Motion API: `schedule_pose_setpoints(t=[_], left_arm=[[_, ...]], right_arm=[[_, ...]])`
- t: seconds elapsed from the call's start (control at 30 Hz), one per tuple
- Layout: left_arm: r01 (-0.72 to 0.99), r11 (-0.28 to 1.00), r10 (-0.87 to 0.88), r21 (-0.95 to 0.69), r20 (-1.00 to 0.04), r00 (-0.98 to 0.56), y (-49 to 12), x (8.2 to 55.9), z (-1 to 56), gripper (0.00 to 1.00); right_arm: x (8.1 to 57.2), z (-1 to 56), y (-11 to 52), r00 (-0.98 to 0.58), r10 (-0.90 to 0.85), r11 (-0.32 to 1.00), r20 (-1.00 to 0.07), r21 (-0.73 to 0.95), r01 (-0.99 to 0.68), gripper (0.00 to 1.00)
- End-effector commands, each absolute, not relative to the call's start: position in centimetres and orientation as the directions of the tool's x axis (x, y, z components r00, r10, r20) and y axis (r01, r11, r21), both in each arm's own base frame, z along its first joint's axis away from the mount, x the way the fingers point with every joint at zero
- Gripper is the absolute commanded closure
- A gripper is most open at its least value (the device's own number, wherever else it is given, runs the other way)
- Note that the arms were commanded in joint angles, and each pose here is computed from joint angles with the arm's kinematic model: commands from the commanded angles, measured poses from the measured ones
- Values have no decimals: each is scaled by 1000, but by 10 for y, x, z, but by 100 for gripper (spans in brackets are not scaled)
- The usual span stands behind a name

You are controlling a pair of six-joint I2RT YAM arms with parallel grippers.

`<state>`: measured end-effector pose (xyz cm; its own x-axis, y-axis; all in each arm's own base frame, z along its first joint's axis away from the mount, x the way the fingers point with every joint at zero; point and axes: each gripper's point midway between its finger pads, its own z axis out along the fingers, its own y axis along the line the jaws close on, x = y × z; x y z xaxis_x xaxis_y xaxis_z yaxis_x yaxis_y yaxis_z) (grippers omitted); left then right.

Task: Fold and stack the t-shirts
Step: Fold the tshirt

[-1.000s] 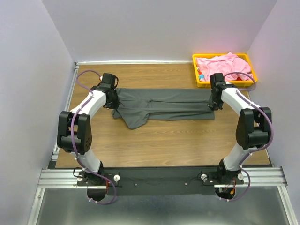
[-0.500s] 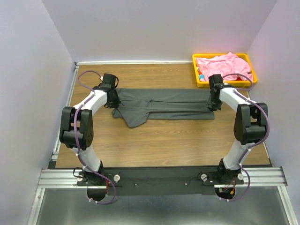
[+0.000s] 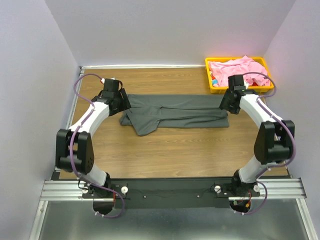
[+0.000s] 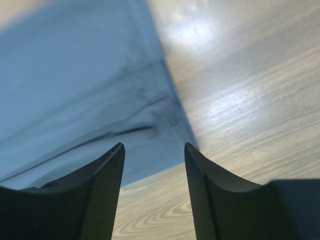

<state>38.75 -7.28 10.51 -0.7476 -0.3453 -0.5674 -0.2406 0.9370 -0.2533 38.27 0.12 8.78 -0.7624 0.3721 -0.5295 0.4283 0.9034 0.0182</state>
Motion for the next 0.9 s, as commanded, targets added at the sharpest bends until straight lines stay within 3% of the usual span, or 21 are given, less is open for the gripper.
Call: schedule_pose_setpoints(t=[0.0, 0.33, 0.6, 0.87], left_arm=[[-195, 945, -322, -264, -632, -705, -84, 372, 136, 25], [-86, 960, -214, -267, -497, -841, -135, 288, 69, 30], [-78, 940, -235, -332, -466, -853, -152, 289, 55, 33], [-91, 941, -235, -327, -433, -870, -155, 290, 34, 45]], right_arm=[[387, 125, 19, -715, 358, 927, -601, 136, 350, 41], [351, 134, 49, -696, 348, 936, -628, 279, 216, 35], [323, 132, 54, -699, 342, 934, -628, 311, 178, 34], [312, 139, 50, -670, 356, 930, -651, 315, 189, 34]])
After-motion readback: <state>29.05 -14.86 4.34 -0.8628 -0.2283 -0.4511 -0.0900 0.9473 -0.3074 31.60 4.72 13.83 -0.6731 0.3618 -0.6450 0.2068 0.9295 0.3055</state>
